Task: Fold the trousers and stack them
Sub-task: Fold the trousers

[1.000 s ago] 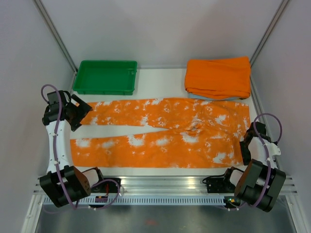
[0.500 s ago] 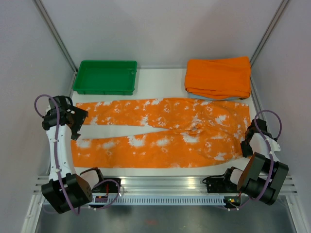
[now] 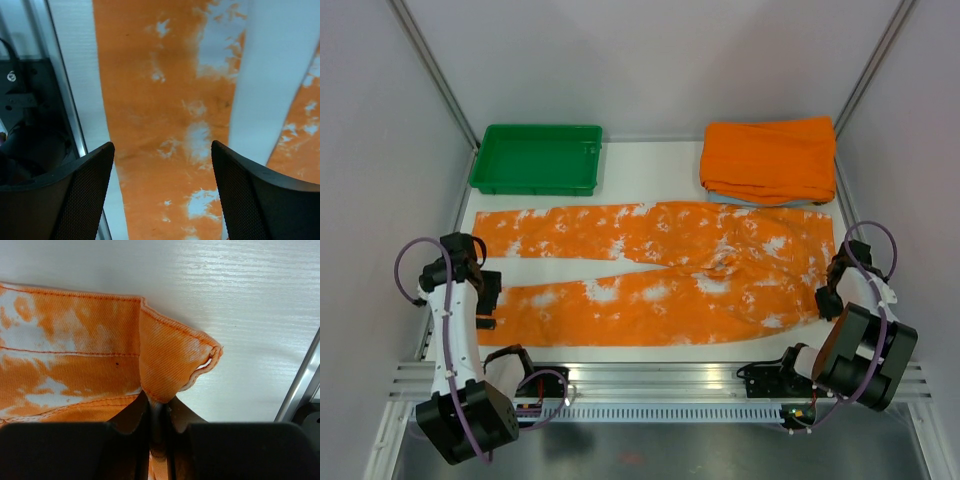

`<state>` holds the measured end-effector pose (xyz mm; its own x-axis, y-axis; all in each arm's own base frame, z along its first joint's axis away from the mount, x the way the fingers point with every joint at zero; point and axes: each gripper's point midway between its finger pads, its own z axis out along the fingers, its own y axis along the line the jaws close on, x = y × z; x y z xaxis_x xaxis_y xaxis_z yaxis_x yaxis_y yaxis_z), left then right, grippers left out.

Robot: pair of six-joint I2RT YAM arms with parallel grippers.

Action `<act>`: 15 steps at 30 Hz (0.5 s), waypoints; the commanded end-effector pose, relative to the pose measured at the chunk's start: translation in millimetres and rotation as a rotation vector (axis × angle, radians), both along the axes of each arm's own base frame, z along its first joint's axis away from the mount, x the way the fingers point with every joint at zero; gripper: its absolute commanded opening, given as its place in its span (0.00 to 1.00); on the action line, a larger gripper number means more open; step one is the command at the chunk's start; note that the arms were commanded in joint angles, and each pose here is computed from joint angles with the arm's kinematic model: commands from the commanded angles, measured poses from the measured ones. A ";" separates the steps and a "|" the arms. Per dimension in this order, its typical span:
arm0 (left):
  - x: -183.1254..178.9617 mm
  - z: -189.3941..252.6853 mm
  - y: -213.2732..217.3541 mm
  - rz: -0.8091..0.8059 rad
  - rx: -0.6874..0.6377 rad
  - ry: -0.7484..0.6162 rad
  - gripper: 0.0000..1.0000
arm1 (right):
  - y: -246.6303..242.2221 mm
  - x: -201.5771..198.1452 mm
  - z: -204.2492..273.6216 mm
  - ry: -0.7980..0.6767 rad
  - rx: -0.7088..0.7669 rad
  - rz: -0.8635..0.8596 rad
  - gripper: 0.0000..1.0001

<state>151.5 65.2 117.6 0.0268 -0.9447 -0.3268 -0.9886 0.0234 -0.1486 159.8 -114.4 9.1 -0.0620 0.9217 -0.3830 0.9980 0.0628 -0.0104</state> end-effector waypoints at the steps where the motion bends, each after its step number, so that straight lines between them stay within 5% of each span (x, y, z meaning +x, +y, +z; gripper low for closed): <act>1: -21.0 -13.9 0.3 0.184 -0.008 0.073 0.83 | 23.6 0.6 -20.2 0.019 0.141 0.029 0.12; 15: -45.5 -44.1 38.0 0.378 0.258 -0.100 0.94 | 22.6 17.9 -26.0 0.036 0.193 0.122 0.09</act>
<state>111.4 87.6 80.5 0.3105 -0.8267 -0.4692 -0.9462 -0.2218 -0.2355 165.3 -114.6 8.2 -0.1758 0.9339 -0.3113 0.9838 0.1556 -0.0886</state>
